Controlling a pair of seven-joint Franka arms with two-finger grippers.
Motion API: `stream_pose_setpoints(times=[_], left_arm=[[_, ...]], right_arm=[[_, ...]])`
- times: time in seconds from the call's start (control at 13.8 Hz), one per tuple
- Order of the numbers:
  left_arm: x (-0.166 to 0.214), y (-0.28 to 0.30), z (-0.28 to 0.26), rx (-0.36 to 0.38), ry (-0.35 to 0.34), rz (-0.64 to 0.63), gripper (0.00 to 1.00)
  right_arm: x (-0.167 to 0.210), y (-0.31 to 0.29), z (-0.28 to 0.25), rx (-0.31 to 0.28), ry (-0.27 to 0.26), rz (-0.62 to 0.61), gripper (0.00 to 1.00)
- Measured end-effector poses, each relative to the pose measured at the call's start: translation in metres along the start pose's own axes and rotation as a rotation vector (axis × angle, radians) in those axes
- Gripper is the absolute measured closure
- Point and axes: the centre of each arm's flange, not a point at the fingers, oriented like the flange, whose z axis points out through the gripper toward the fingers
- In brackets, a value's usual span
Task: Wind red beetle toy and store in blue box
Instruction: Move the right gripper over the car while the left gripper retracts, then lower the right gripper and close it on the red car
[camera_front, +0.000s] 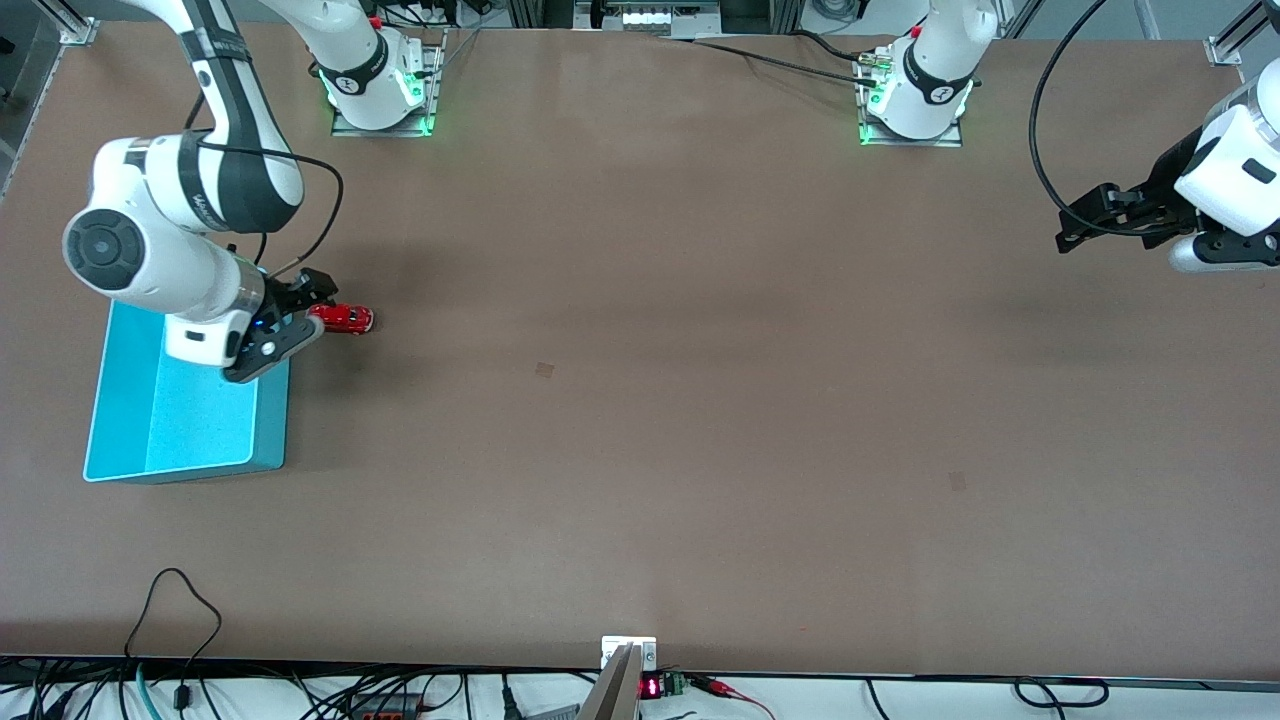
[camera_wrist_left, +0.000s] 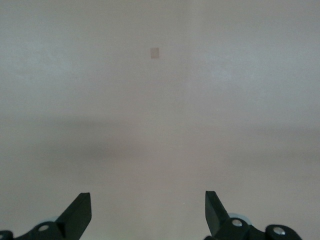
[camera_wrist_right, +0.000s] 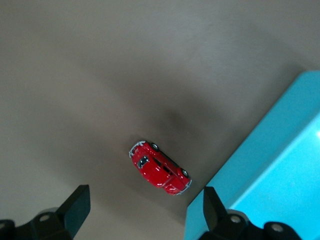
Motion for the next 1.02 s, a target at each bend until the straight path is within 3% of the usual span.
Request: stream_pose_setpoints(times=[0.44, 0.65, 1.02], left_arm=[[-0.003, 0.011, 0.001, 0.004, -0.015, 0.019, 0.0], [-0.003, 0.01, 0.001, 0.004, -0.018, 0.018, 0.0], [-0.004, 0.01, 0.001, 0.004, -0.02, 0.018, 0.0]], right_arm=[[-0.024, -0.002, 0.052, 0.006, 0.007, -0.366, 0.0], [-0.034, -0.012, 0.072, 0.015, 0.002, -0.488, 0.0], [-0.038, -0.014, 0.084, -0.033, 0.034, -0.657, 0.0]])
